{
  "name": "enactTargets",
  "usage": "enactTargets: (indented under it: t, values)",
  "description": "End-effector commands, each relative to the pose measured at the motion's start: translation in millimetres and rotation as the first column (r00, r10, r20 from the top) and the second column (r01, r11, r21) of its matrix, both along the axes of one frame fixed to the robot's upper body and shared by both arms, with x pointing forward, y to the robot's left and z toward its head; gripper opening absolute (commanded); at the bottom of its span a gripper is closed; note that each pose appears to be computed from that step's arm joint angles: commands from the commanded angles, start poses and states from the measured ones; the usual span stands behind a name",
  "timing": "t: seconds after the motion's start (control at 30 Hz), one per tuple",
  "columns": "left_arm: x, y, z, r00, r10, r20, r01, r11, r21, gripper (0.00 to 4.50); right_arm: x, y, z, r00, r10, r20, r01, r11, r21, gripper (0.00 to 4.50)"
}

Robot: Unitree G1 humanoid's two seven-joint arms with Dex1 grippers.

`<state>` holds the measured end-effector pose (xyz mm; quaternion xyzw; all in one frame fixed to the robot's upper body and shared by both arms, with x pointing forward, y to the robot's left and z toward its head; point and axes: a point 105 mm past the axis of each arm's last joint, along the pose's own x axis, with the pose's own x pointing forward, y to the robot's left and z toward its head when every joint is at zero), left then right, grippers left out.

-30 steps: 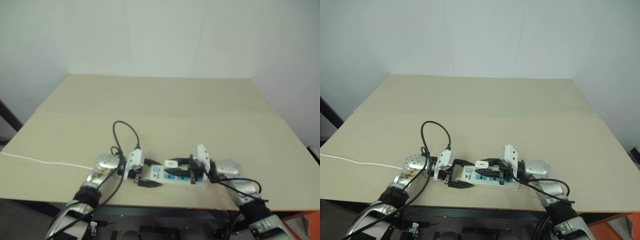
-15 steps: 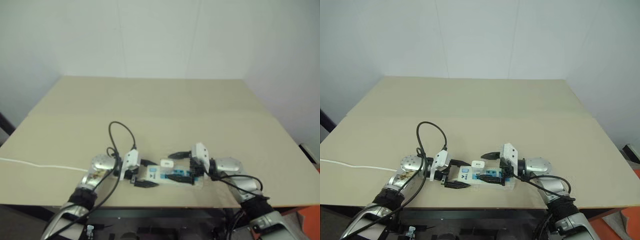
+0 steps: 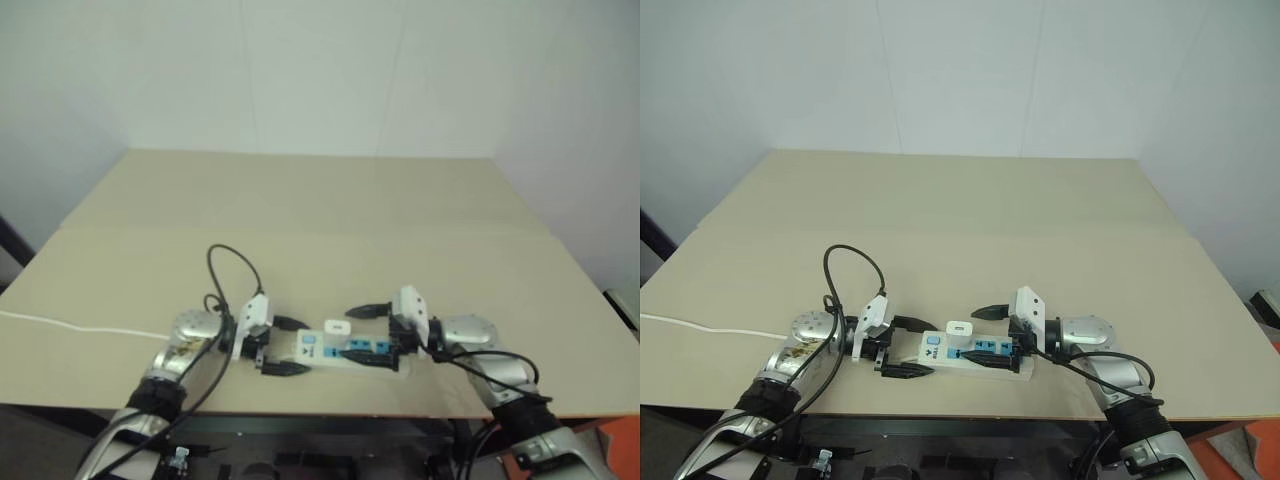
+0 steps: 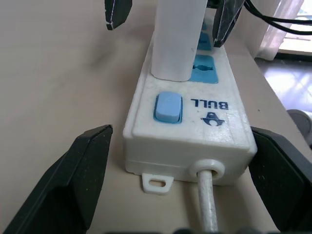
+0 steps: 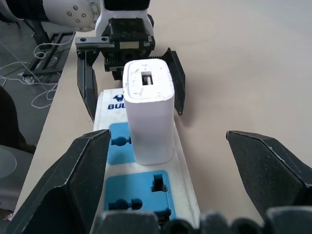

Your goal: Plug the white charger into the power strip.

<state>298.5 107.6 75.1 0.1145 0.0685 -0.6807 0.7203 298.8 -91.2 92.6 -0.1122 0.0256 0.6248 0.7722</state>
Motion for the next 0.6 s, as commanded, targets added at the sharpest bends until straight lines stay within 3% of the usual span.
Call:
enactTargets:
  t: [0.03,0.23,0.43,0.6]
  values:
    - [-2.7,6.7,22.6,0.999,-0.009,0.034,0.011,0.999,-0.038,4.47,-1.4,-9.1,-19.1,0.997,-0.041,-0.067,0.038,0.998,-0.058,4.5]
    - [-14.3,30.7,34.8,1.0,0.003,0.017,-0.003,1.0,-0.003,4.47,0.0,-24.0,7.3,0.997,-0.075,0.015,0.076,0.997,-0.034,4.5]
    - [-11.9,50.6,57.3,0.991,0.124,0.06,-0.121,0.992,-0.045,4.47,-8.3,-53.4,46.8,0.986,-0.133,0.098,0.135,0.991,-0.011,4.5]
    - [-7.9,68.8,70.0,0.962,0.26,0.087,-0.257,0.965,-0.046,4.47,-18.3,-86.8,59.9,0.968,-0.225,0.108,0.23,0.972,-0.041,4.5]
